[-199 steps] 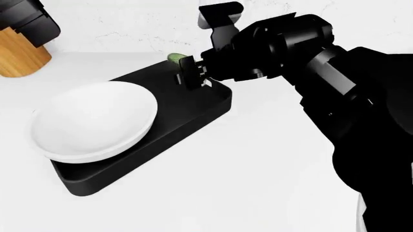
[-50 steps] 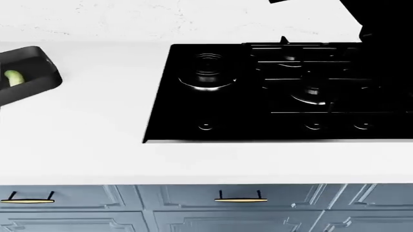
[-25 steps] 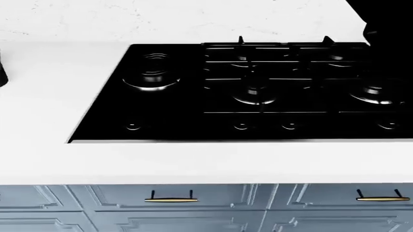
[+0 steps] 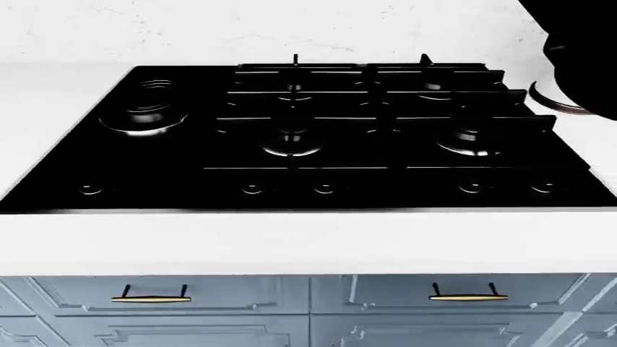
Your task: Place the two vegetables and bowl onto the tray for setting up a vegetable dip station.
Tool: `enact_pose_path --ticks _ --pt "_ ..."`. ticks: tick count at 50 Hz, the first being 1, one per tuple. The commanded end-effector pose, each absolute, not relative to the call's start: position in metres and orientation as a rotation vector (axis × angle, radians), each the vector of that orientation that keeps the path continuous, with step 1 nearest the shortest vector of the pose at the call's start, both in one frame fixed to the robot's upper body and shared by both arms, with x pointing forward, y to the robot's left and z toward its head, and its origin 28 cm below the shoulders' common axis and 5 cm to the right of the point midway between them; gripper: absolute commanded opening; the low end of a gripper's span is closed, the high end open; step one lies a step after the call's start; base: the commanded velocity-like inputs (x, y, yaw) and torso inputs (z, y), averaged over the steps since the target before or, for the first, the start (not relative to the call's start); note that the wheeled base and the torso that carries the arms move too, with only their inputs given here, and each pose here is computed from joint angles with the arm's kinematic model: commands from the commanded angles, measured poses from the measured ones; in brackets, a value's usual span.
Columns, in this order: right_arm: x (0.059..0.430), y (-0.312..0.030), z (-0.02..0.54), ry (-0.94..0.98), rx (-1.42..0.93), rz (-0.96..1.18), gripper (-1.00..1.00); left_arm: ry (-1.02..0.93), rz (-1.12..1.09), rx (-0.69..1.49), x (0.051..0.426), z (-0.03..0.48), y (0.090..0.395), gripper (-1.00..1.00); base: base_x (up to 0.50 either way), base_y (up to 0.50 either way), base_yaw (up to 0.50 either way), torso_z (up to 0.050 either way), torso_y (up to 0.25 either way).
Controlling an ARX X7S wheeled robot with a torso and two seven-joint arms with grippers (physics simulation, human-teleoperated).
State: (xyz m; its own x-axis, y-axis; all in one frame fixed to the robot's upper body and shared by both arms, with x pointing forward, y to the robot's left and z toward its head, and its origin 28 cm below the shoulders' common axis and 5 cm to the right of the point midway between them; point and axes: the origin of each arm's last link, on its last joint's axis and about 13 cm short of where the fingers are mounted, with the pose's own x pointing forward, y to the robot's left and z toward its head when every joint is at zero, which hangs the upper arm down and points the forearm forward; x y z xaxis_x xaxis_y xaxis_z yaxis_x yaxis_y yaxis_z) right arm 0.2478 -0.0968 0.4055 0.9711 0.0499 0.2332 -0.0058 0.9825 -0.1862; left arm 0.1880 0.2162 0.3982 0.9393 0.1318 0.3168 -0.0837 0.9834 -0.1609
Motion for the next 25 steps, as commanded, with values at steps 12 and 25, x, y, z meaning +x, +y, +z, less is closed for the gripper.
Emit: enact_pose_path --ticks 12,25 --pt "0.2465 -0.0970 0.4067 -0.246 -0.177 0.035 1.00 -0.332 0.108 -0.147 0.1880 0.3976 0.2163 1.00 0.00 -0.50 0.00 0.000 0.000" --pt "0.2469 -0.0971 0.4070 -0.241 -0.175 0.035 1.00 -0.333 0.107 -0.145 0.1878 0.3981 0.2157 1.00 0.00 -0.50 0.00 0.000 0.000"
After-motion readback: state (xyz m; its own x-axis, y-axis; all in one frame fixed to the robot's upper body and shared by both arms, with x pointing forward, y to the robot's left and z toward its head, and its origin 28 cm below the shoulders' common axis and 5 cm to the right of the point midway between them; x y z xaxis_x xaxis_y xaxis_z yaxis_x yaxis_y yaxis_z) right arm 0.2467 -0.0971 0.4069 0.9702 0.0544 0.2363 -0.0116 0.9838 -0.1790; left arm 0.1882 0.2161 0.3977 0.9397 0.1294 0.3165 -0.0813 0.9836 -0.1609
